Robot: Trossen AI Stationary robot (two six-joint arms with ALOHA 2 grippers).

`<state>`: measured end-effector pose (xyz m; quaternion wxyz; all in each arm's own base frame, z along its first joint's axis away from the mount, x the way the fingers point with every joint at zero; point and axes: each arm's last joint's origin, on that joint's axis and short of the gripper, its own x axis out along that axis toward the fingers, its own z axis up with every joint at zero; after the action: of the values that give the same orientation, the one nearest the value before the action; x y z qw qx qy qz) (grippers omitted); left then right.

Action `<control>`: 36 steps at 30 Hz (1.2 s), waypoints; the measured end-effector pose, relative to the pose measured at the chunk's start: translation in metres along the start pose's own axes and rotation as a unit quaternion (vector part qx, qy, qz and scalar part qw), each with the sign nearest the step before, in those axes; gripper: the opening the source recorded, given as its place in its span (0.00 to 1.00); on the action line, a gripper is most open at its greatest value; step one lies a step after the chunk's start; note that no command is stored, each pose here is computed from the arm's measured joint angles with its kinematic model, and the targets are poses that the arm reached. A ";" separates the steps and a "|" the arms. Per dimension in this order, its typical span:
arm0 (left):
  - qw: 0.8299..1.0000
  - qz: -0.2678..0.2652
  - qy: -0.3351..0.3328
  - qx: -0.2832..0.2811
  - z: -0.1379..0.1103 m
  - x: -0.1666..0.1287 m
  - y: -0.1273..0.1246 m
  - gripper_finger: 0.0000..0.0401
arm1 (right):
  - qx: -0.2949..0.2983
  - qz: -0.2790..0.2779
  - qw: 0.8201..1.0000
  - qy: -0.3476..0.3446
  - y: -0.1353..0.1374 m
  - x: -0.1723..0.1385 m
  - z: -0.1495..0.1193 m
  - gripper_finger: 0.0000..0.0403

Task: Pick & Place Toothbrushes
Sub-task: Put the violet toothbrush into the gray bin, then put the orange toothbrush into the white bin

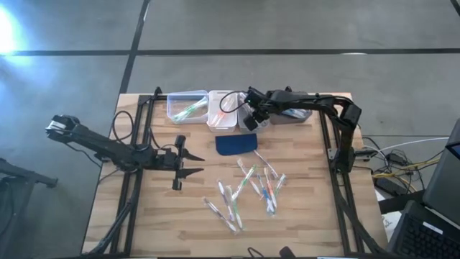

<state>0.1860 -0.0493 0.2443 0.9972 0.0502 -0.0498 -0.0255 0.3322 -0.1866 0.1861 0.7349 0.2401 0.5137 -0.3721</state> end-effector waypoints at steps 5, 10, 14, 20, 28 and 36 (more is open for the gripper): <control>1.000 0.000 0.000 0.000 0.000 0.000 0.000 0.37 | -0.002 -0.001 1.000 0.014 0.002 0.011 -0.002 0.06; 1.000 0.000 0.000 0.000 0.000 0.000 0.000 0.37 | -0.005 -0.002 1.000 0.024 0.004 0.021 -0.002 0.06; 1.000 0.000 0.000 0.000 0.000 0.000 0.000 0.37 | -0.003 -0.004 1.000 0.028 0.002 0.026 -0.001 0.07; 1.000 0.000 0.000 0.000 0.000 0.000 0.000 0.37 | 0.000 -0.005 1.000 0.028 0.002 0.026 0.000 0.15; 1.000 0.000 0.001 0.000 0.000 0.000 0.000 0.37 | 0.001 -0.002 1.000 0.024 0.001 0.021 0.000 0.28; 1.000 0.000 0.001 0.000 0.000 0.000 0.000 0.37 | 0.006 0.018 1.000 -0.006 -0.001 -0.005 0.005 0.41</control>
<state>0.1861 -0.0493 0.2442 0.9972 0.0504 -0.0492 -0.0254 0.3331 -0.1897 0.1932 0.7433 0.2515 0.5027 -0.3628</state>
